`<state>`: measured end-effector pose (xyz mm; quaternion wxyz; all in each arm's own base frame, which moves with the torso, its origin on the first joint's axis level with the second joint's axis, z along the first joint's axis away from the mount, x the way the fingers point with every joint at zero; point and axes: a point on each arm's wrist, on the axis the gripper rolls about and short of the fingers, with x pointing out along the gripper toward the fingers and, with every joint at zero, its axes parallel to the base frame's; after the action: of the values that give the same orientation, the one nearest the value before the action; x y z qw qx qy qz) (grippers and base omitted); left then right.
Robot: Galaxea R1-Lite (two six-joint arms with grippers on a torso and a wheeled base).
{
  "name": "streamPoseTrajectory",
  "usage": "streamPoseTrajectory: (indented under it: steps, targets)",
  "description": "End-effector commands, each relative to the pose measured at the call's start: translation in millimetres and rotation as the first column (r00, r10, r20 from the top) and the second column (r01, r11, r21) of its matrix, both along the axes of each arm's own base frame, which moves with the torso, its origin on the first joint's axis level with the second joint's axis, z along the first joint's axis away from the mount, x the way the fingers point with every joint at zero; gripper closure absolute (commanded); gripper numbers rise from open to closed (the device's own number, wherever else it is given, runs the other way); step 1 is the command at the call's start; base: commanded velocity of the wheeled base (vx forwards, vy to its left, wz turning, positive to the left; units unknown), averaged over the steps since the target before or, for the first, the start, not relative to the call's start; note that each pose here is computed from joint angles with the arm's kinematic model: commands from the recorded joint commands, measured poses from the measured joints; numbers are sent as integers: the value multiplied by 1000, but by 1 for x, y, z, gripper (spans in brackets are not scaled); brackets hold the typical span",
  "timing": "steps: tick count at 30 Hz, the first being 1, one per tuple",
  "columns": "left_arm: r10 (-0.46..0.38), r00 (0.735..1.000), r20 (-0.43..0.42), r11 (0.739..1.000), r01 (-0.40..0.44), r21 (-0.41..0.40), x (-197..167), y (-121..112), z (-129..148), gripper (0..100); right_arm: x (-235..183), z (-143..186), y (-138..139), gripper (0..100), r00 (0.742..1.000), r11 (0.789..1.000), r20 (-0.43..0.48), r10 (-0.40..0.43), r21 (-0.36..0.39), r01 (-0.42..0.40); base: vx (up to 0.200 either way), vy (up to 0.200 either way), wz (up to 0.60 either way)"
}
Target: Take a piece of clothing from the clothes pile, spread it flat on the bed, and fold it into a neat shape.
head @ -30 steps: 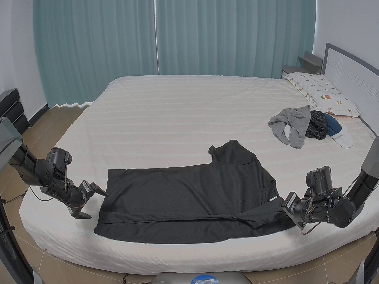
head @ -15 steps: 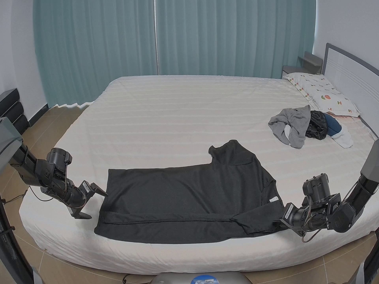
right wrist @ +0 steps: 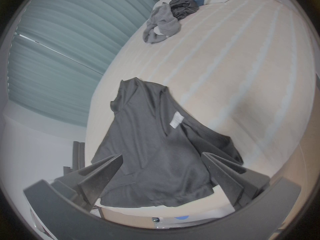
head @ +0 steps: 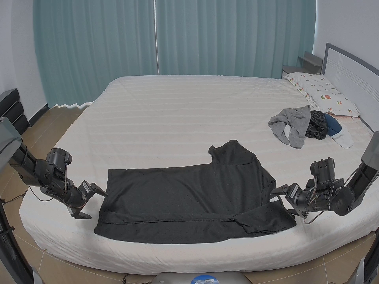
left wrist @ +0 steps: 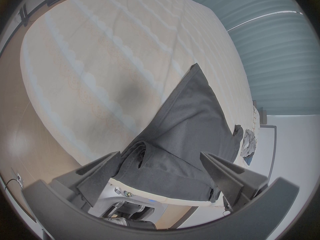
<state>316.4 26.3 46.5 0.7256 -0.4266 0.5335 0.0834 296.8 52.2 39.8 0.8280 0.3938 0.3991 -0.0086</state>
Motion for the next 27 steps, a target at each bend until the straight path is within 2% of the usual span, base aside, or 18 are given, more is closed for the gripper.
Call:
streamPoseTrajectory:
  steps: [1, 8, 12, 16, 24, 27]
  targets:
    - [-27, 1000, -1, 1000, 27, 2, -5, -8, 2, 0, 13, 4, -6, 0, 999, 1000, 30, -9, 20, 8, 0, 0, 0]
    - [-109, 994, 25, 994, 109, -4, -16, -40, 17, 0, 23, -4, -5, 0, 999, 999, 40, -5, 32, 4, 0, 0, 0]
    - [-139, 990, 6, 990, 139, 0, -17, -56, 13, 0, 24, -5, -4, 0, 998, 999, 62, -3, 37, 1, 0, 0, 0]
    - [-149, 988, -45, 986, 152, 64, -13, -67, -4, 0, 22, -6, 0, 0, 997, 999, 75, -1, 46, -3, 0, 0, 0]
    - [-132, 990, -40, 972, 137, 193, 0, -82, -27, 0, 21, -10, 0, 0, 998, 997, 54, -19, 69, 16, 0, 0, 0]
    - [-117, 993, -24, 971, 120, 207, 10, -82, -29, 0, 20, -11, 0, 0, 999, 997, 48, -13, 75, 10, 0, 0, 0]
